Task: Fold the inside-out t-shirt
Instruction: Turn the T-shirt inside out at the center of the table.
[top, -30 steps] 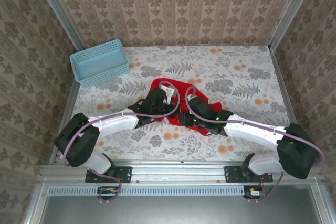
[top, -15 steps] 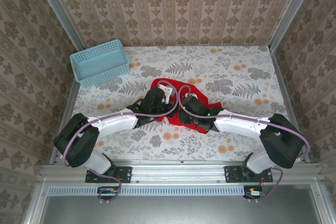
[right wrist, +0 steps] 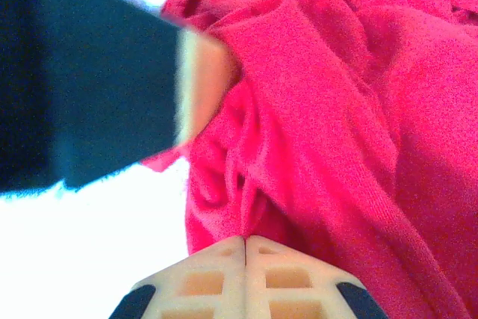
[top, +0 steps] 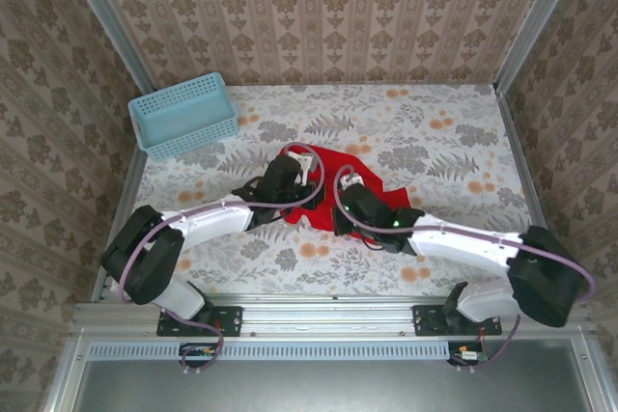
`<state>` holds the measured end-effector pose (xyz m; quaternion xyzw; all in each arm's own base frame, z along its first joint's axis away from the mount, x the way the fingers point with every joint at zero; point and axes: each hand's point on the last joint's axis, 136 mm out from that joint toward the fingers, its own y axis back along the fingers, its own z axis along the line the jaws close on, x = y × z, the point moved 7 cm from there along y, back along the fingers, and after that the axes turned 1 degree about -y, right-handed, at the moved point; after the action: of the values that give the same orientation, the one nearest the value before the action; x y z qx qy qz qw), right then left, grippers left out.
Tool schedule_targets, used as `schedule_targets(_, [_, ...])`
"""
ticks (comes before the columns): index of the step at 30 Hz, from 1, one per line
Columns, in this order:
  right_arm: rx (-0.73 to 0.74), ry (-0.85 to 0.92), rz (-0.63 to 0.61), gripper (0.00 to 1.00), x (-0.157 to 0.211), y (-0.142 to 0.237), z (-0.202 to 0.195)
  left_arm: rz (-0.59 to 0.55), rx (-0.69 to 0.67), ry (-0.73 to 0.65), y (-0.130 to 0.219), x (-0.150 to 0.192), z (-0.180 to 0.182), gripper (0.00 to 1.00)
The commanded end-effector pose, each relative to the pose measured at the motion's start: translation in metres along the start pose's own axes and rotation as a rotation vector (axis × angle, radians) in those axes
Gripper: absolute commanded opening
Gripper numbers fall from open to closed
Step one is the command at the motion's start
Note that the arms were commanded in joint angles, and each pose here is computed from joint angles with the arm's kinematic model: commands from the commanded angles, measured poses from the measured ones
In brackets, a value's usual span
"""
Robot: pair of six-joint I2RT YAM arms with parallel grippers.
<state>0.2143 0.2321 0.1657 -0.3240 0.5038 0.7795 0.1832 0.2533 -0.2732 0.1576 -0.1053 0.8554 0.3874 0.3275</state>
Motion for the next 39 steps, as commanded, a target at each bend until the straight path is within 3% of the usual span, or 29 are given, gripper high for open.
schedule_targets(1, [-0.023, 0.066, -0.058, 0.0, 0.012, 0.019, 0.001, 0.026, -0.059, 0.072, -0.007, -0.007, 0.012, 0.0])
schedule_targets(10, [0.013, 0.024, -0.023, 0.01, 0.05, 0.037, -0.024, 0.077, -0.008, 0.07, -0.02, 0.003, 0.007, 0.0])
schedule_targets(15, [-0.013, -0.027, -0.016, 0.25, 0.032, 0.044, -0.017, 0.058, 0.084, -0.012, -0.01, 0.013, -0.017, 0.0])
schedule_targets(18, [-0.039, -0.08, -0.013, 0.3, 0.016, 0.044, -0.013, 0.038, 0.127, -0.043, -0.003, 0.02, -0.029, 0.0])
schedule_targets(24, [-0.051, -0.142, 0.017, 0.31, 0.002, 0.028, -0.014, 0.016, 0.135, -0.051, 0.006, 0.029, -0.031, 0.0])
schedule_targets(31, [-0.024, -0.15, 0.079, 0.32, 0.011, 0.005, -0.014, 0.015, 0.131, -0.055, 0.007, 0.028, -0.032, 0.0])
schedule_targets(36, [0.084, -0.162, 0.074, 0.34, 0.01, 0.0, -0.025, 0.013, 0.132, -0.054, 0.006, 0.028, -0.032, 0.0])
schedule_targets(39, [0.134, -0.157, 0.076, 0.29, 0.009, -0.002, -0.029, 0.013, 0.132, -0.057, 0.006, 0.028, -0.032, 0.0])
